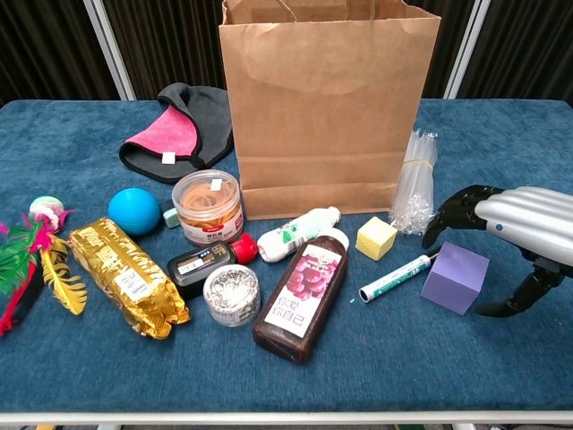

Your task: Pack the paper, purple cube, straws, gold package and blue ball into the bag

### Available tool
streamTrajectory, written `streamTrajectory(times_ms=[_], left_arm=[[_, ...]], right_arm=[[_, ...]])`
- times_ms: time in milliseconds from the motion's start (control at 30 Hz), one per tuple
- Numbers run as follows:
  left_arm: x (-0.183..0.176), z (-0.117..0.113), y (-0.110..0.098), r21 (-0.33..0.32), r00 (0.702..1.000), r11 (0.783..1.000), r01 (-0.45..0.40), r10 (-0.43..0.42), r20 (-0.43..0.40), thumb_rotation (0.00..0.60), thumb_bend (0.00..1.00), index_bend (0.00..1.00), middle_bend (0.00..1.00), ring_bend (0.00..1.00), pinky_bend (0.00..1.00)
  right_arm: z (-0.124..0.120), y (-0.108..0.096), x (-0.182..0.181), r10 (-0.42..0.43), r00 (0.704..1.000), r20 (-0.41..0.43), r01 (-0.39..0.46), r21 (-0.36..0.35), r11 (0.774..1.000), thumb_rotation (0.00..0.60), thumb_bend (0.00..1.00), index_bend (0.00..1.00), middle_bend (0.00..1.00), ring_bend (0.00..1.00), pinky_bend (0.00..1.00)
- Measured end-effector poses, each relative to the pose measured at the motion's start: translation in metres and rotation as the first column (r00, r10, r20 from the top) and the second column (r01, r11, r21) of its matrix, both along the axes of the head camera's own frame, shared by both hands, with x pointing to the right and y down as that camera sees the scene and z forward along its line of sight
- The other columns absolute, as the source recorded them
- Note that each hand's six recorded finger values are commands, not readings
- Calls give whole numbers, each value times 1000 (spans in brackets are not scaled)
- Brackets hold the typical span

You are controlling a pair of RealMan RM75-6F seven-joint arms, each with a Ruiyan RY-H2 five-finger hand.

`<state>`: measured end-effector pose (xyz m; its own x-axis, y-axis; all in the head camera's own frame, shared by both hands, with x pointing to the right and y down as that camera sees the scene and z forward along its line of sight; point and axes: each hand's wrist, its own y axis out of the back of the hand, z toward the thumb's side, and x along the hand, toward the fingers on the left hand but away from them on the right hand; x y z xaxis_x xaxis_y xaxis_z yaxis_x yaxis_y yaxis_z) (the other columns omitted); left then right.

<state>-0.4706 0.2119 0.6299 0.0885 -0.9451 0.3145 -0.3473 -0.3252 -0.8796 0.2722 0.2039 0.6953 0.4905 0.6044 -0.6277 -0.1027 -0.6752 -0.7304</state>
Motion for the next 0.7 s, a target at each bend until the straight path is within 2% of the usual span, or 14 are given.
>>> streamTrajectory(times_ms=[367,700], left_arm=[[-3,1,0,-2,1000,1000,12,-12,-7,600,68,291,348,250,288],[-5,2,-1,-1,1000,1000,19,-19,-4,600,68,291,348,250,287]], right_arm=[[7,-2,4,-12,999,-51,11,-7,1000,600,54,259,218,87,10],[11,-4,-3,-16,999,-46,16,-4,1000,600,108,264,237,107,24]])
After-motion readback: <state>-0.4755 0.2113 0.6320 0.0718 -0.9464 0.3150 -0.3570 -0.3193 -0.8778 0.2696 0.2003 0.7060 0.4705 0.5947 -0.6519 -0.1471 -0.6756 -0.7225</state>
